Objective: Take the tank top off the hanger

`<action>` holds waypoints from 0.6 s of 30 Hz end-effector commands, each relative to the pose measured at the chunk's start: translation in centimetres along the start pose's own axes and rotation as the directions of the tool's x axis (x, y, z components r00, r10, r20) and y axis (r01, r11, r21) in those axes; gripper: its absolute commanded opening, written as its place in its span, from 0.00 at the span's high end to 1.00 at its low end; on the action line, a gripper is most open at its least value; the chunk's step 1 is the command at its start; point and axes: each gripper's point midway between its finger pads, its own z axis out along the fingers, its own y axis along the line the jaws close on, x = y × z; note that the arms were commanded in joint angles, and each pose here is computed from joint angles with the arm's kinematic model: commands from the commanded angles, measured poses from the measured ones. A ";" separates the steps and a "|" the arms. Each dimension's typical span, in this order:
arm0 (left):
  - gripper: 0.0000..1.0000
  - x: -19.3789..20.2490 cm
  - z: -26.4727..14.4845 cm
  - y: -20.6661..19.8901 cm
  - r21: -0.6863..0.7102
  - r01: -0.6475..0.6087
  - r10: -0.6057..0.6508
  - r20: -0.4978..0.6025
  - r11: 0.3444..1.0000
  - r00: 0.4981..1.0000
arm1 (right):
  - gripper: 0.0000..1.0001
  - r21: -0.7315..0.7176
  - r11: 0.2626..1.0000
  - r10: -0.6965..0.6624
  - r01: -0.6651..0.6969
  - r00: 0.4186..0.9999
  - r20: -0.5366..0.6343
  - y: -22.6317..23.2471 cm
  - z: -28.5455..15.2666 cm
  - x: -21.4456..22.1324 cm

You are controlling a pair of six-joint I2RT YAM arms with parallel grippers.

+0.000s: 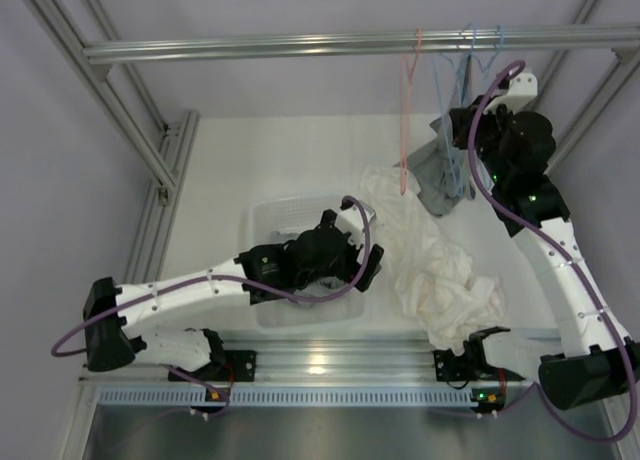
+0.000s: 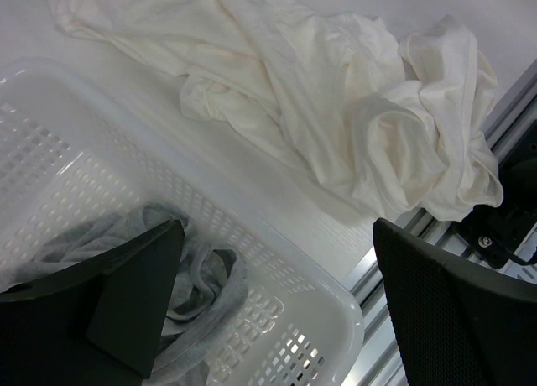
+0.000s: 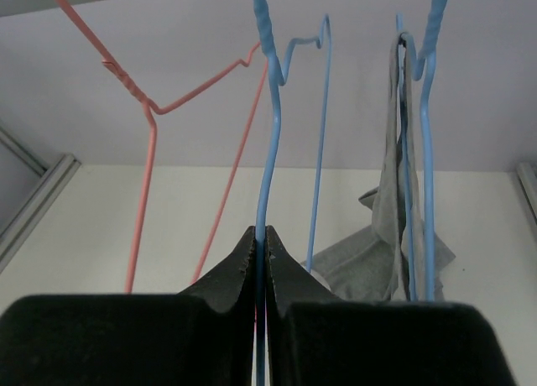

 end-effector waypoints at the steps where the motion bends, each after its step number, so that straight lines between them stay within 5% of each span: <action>1: 0.01 -1.8 0.7 -1.3 0.037 0.013 -0.014 0.031 0.999 0.999 | 1.00 0.008 1.000 0.010 -0.011 0.987 0.158 0.3 0.5 -2.8; 11: 0.01 -1.0 3.2 -3.0 0.087 0.021 -0.020 -0.014 0.996 1.000 | 1.00 0.034 0.999 -0.020 0.017 0.998 0.066 -0.1 0.9 -0.9; 18: 0.01 -0.9 3.9 -3.8 0.114 0.021 -0.018 -0.027 0.993 0.999 | 1.00 0.010 0.998 -0.058 0.057 0.988 0.145 0.7 -0.4 -4.4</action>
